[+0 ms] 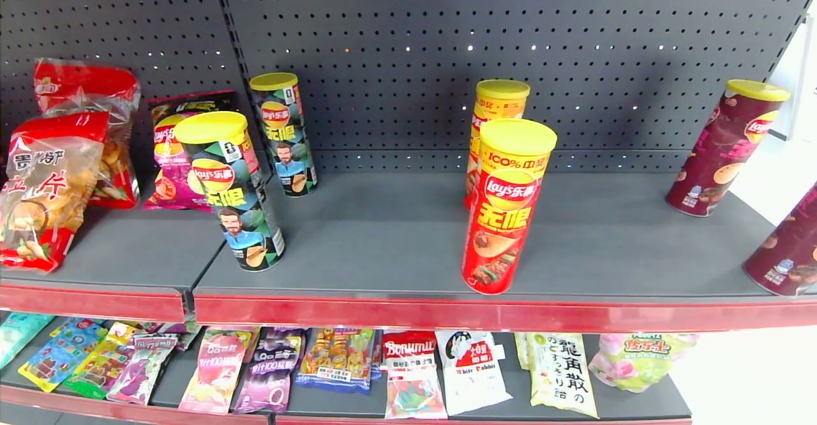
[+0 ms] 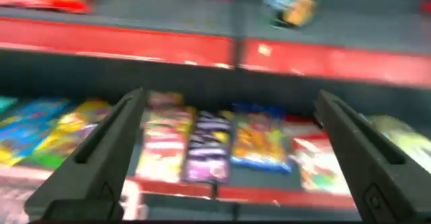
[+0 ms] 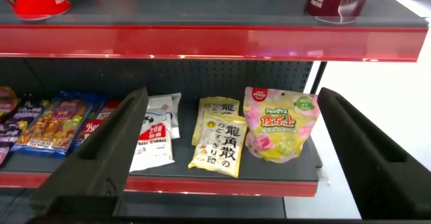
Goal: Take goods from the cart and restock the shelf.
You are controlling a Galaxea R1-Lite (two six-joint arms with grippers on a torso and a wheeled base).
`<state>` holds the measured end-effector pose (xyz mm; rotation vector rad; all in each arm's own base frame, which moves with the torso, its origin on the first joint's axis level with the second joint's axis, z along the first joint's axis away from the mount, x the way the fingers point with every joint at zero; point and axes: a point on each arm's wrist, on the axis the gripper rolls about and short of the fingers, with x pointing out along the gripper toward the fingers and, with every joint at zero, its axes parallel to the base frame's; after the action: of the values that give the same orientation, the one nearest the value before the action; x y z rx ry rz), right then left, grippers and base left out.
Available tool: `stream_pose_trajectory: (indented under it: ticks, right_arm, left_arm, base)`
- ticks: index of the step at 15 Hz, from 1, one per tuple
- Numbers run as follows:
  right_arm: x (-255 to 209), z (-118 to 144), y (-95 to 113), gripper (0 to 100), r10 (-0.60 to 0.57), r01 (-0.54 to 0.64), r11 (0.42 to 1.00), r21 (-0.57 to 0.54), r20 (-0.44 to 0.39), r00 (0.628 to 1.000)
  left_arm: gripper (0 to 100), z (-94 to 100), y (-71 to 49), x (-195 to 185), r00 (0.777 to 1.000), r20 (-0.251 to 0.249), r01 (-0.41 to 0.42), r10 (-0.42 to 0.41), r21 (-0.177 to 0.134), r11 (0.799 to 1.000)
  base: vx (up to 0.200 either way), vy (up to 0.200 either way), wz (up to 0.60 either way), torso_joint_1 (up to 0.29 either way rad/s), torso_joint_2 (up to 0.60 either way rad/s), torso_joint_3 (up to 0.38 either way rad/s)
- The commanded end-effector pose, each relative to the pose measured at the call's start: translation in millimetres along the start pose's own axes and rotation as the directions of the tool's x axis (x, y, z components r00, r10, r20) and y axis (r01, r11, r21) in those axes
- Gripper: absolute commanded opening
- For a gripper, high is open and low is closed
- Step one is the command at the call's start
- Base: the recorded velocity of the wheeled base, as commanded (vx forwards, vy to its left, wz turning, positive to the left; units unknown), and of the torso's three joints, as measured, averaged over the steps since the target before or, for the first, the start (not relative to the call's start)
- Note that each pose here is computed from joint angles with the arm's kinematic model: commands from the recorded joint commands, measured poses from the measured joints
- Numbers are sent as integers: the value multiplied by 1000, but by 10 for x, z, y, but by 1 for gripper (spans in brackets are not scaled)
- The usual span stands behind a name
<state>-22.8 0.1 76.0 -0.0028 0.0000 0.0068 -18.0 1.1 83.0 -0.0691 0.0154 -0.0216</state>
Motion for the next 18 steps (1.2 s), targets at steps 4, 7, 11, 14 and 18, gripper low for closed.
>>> stream_pose_trajectory:
  ticks: [4, 7, 11, 14, 18]
  right_arm:
    - [0, -1, 0, 100, -1, 1, 1000, 0, 0, 1000]
    - [0, 1, 0, 100, 1, -1, 1000, -8, 2, 1000]
    - [5, 830, 9, 100, 105, -108, 994, 35, 89, 991]
    - [419, 1295, 18, 100, 113, -114, 993, -27, -49, 992]
    - [1323, 1450, 174, 100, 270, -279, 960, 18, -321, 908]
  left_arm:
    - [100, -74, -6, -39, 1000, 2, -31, 31, 54, 998]
    - [100, -79, -4, -45, 999, 11, -39, 38, 58, 998]
    - [100, -79, -4, -45, 999, 11, -37, 37, 60, 998]
    - [100, -79, -4, -45, 999, 11, -36, 35, 60, 998]
    - [100, -79, -4, -45, 999, 11, -36, 35, 60, 998]
  base:
    - [0, 0, 0, 0, 0, 0]
    - [0, 0, 0, 0, 0, 0]
    - [0, 0, 0, 0, 0, 0]
    - [0, 0, 0, 0, 0, 0]
    - [0, 0, 0, 0, 0, 0]
